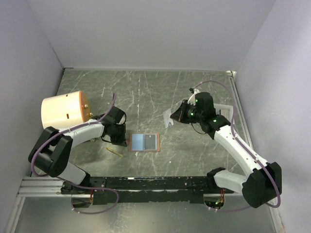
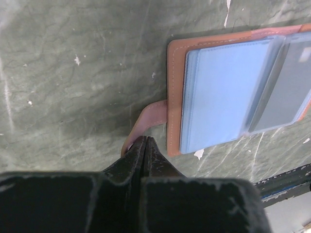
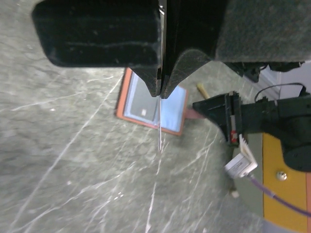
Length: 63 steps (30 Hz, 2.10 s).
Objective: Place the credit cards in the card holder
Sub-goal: Insert the credit card into the card holder.
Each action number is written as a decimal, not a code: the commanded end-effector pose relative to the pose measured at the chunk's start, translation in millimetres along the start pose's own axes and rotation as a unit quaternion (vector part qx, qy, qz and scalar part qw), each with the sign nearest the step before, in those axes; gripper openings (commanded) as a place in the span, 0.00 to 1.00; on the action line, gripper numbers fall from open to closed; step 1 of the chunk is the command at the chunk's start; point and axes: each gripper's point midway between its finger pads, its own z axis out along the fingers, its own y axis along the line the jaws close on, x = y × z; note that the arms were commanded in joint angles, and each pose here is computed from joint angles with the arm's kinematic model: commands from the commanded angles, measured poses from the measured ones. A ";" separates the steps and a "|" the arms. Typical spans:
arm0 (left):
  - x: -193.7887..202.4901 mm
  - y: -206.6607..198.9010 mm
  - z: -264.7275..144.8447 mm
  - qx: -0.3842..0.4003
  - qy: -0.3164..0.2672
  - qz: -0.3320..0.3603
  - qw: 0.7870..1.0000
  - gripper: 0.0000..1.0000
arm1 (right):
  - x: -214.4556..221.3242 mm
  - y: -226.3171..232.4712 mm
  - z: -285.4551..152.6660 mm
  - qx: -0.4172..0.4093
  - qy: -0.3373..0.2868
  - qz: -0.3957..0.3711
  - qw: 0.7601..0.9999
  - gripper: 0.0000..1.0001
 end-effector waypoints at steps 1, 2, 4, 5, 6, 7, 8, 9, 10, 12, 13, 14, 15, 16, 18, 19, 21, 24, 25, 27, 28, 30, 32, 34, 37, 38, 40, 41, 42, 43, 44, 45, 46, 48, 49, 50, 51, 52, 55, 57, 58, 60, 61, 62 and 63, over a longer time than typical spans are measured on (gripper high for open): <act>-0.2 -14.1 7.1 0.044 -0.002 -0.009 0.999 0.07 | 8.5 30.9 10.1 -0.050 -0.009 0.008 0.999 0.00; 0.5 -15.8 7.2 0.050 -0.002 -0.010 0.999 0.07 | 15.1 32.1 15.0 -0.047 -0.002 0.012 0.999 0.00; 0.8 -18.7 7.2 0.060 -0.002 -0.010 0.998 0.07 | 32.0 38.3 23.8 -0.049 0.019 0.008 0.999 0.00; -0.1 -21.2 6.7 0.067 -0.004 -0.008 0.998 0.08 | 41.3 42.0 28.0 -0.053 0.031 0.006 0.998 0.00; -1.0 -22.6 6.6 0.070 -0.006 -0.008 0.997 0.08 | 49.0 46.2 31.9 -0.058 0.039 0.002 0.998 0.00; -0.8 -22.5 7.6 0.071 -0.006 -0.008 0.997 0.08 | 57.1 48.5 36.4 -0.060 0.047 0.000 0.997 0.00; -1.2 -23.3 8.4 0.073 -0.006 -0.009 0.997 0.08 | 64.8 50.6 40.1 -0.060 0.056 -0.003 0.997 0.00; -0.4 -23.7 9.8 0.075 -0.004 -0.011 0.997 0.08 | 73.2 54.4 43.5 -0.064 0.065 -0.008 0.996 0.00; 0.9 -24.5 11.5 0.079 -0.002 -0.014 0.997 0.08 | 78.5 53.4 47.7 -0.062 0.070 -0.009 0.996 0.00; 3.2 -31.1 13.5 0.100 0.001 -0.018 0.995 0.08 | 91.3 54.6 54.7 -0.068 0.083 -0.010 0.994 0.00; 3.9 -34.0 13.7 0.110 0.000 -0.019 0.994 0.09 | 96.7 54.3 58.1 -0.070 0.088 -0.007 0.994 0.00; 5.8 -35.4 14.2 0.114 0.002 -0.022 0.993 0.09 | 100.4 54.5 61.2 -0.072 0.092 -0.005 0.993 0.00; 7.2 -36.5 14.4 0.117 0.002 -0.022 0.993 0.09 | 104.5 54.1 64.4 -0.073 0.096 -0.005 0.993 0.00; 8.3 -36.8 14.7 0.119 0.003 -0.023 0.993 0.09 | 107.9 54.0 66.8 -0.075 0.099 -0.006 0.992 0.00; 10.8 -35.3 15.7 0.117 0.005 -0.024 0.993 0.09 | 114.5 51.3 72.2 -0.075 0.104 -0.009 0.992 0.00; 11.8 -34.4 16.0 0.115 0.006 -0.023 0.993 0.09 | 116.9 48.8 74.6 -0.071 0.106 -0.009 0.992 0.00; 13.0 -31.8 17.2 0.109 0.007 -0.023 0.994 0.09 | 122.7 41.8 79.9 -0.060 0.114 -0.009 0.992 0.00; 13.1 -31.2 16.8 0.108 0.006 -0.024 0.994 0.10 | 129.5 35.1 83.5 -0.052 0.121 -0.005 0.991 0.00; 13.1 -31.3 16.4 0.109 0.005 -0.024 0.994 0.10 | 131.3 32.9 84.3 -0.049 0.121 -0.002 0.991 0.00; 13.0 -31.3 16.0 0.110 0.003 -0.023 0.994 0.10 | 133.7 29.2 86.2 -0.044 0.121 0.000 0.992 0.00; 13.0 -31.0 15.9 0.109 0.003 -0.023 0.994 0.10 | 135.0 26.9 87.2 -0.042 0.121 0.001 0.992 0.00; 13.6 -30.2 16.5 0.107 0.004 -0.023 0.994 0.10 | 137.9 24.5 89.4 -0.039 0.124 0.002 0.992 0.00; 14.2 -29.9 17.2 0.107 0.006 -0.022 0.994 0.09 | 141.2 21.8 90.6 -0.038 0.127 0.003 0.991 0.00; 15.0 -29.8 18.0 0.107 0.008 -0.022 0.994 0.10 | 144.5 16.0 92.1 -0.029 0.128 0.001 0.991 0.00; 15.1 -29.4 18.0 0.105 0.010 -0.020 0.994 0.10 | 147.1 9.8 93.0 -0.018 0.129 -0.004 0.991 0.00; 14.9 -29.1 17.8 0.104 0.010 -0.020 0.994 0.10 | 147.5 8.0 92.9 -0.015 0.130 -0.006 0.991 0.00; 14.0 -28.8 17.0 0.102 0.008 -0.020 0.995 0.10 | 148.4 4.8 92.2 -0.009 0.128 -0.007 0.992 0.00; 13.8 -28.6 16.5 0.102 0.008 -0.020 0.995 0.10 | 148.5 4.5 92.0 -0.010 0.127 -0.006 0.992 0.00; 13.5 -28.8 16.3 0.102 0.007 -0.020 0.995 0.10 | 149.1 3.8 92.0 -0.010 0.127 -0.007 0.992 0.00; 13.9 -28.7 16.3 0.101 0.007 -0.020 0.995 0.10 | 150.9 2.9 92.2 -0.009 0.129 -0.007 0.992 0.00; 14.1 -28.6 16.4 0.102 0.007 -0.020 0.995 0.10 | 152.2 1.7 92.8 -0.007 0.131 -0.007 0.991 0.00; 14.2 -29.0 16.2 0.103 0.007 -0.020 0.994 0.10 | 153.0 1.2 93.2 -0.007 0.133 -0.007 0.991 0.00; 14.7 -29.0 16.5 0.104 0.007 -0.020 0.994 0.10 | 153.4 1.6 93.8 -0.008 0.135 -0.007 0.991 0.00; 15.3 -28.2 17.0 0.102 0.009 -0.020 0.994 0.10 | 154.7 2.3 94.6 -0.011 0.136 -0.005 0.991 0.00; 16.0 -27.6 17.5 0.101 0.010 -0.021 0.995 0.10 | 154.8 3.7 95.0 -0.015 0.136 -0.003 0.991 0.00; 15.6 -27.9 17.6 0.101 0.010 -0.021 0.995 0.10 | 154.6 4.9 95.2 -0.019 0.134 -0.001 0.991 0.00; 15.5 -27.9 17.6 0.101 0.010 -0.021 0.995 0.10 | 155.4 5.0 95.3 -0.020 0.135 0.001 0.991 0.00; 15.7 -27.9 17.8 0.101 0.011 -0.021 0.995 0.10 | 156.1 5.0 95.6 -0.021 0.136 0.001 0.991 0.00; 15.2 -29.0 17.4 0.104 0.009 -0.021 0.994 0.11 | 159.3 3.2 96.6 -0.021 0.140 0.005 0.990 0.00; 14.8 -29.1 17.0 0.103 0.009 -0.020 0.994 0.11 | 161.2 1.3 97.4 -0.019 0.142 0.005 0.990 0.00; 14.8 -28.6 17.1 0.102 0.010 -0.020 0.995 0.11 | 161.8 0.5 97.8 -0.018 0.143 0.004 0.990 0.00; 14.2 -28.3 16.9 0.100 0.009 -0.019 0.995 0.11 | 163.3 -0.4 98.6 -0.018 0.146 0.006 0.989 0.00; 14.4 -28.0 16.9 0.100 0.009 -0.019 0.995 0.11 | 164.2 0.1 99.0 -0.022 0.148 0.006 0.989 0.00; 14.5 -27.8 16.6 0.099 0.009 -0.019 0.995 0.11 | 165.1 1.4 99.2 -0.026 0.151 0.008 0.988 0.00; 14.3 -27.5 16.6 0.098 0.008 -0.020 0.995 0.11 | 165.2 1.9 99.6 -0.028 0.152 0.008 0.988 0.00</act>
